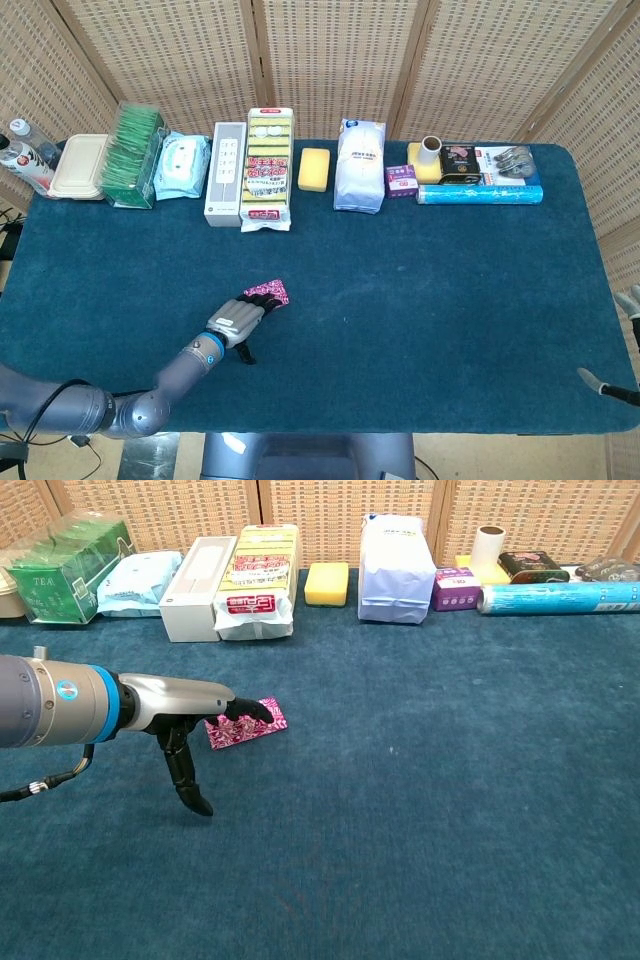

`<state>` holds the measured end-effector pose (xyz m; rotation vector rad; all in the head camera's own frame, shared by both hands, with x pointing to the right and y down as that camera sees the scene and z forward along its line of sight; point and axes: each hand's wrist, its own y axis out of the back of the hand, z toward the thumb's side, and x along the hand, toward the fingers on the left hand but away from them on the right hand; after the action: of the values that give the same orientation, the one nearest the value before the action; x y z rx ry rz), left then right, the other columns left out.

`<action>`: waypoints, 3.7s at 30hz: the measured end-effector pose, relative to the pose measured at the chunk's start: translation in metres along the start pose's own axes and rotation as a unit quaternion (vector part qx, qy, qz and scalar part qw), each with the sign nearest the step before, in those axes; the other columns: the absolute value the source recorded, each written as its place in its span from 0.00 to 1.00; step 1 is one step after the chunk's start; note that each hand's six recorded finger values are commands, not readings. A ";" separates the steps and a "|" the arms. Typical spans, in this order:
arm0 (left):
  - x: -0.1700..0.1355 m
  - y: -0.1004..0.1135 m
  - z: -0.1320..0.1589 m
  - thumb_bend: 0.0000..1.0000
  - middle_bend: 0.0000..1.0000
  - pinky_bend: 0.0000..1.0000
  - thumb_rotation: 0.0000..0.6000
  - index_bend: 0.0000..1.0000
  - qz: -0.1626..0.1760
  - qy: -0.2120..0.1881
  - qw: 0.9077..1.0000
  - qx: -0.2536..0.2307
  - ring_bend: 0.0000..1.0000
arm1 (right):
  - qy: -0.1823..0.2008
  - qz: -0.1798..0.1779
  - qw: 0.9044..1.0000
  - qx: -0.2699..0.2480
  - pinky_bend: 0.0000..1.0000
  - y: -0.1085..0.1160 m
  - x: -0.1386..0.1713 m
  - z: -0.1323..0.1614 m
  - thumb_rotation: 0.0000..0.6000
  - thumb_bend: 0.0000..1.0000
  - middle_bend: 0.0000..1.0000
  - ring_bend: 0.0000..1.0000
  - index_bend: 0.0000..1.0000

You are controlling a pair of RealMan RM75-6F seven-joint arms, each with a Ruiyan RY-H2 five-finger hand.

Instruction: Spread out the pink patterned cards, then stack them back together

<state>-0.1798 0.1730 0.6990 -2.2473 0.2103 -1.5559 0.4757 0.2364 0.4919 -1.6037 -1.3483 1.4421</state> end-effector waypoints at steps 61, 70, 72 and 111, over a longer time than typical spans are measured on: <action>-0.071 -0.007 -0.002 0.06 0.00 0.07 1.00 0.00 0.007 -0.054 0.998 0.025 0.00 | -0.008 -0.005 1.000 -0.007 0.00 0.005 0.003 -0.003 1.00 0.00 0.00 0.00 0.08; -0.034 0.001 0.007 0.07 0.00 0.07 1.00 0.00 0.005 -0.034 0.999 -0.005 0.00 | -0.011 -0.004 1.000 -0.009 0.00 0.005 0.001 -0.006 1.00 0.00 0.00 0.00 0.08; -0.024 0.003 0.009 0.07 0.00 0.07 1.00 0.00 0.007 -0.026 1.000 -0.008 0.00 | -0.010 -0.003 1.000 -0.009 0.00 0.005 0.001 -0.006 1.00 0.00 0.00 0.00 0.08; -0.013 -0.005 -0.046 0.07 0.00 0.07 1.00 0.00 -0.038 0.077 0.996 -0.019 0.00 | -0.013 -0.011 1.000 -0.019 0.00 0.012 0.005 -0.009 1.00 0.00 0.00 0.00 0.08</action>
<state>-0.2279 0.1710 0.7041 -2.1868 0.2014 -1.7816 0.4868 0.2389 0.4818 -1.5939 -1.4116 1.4360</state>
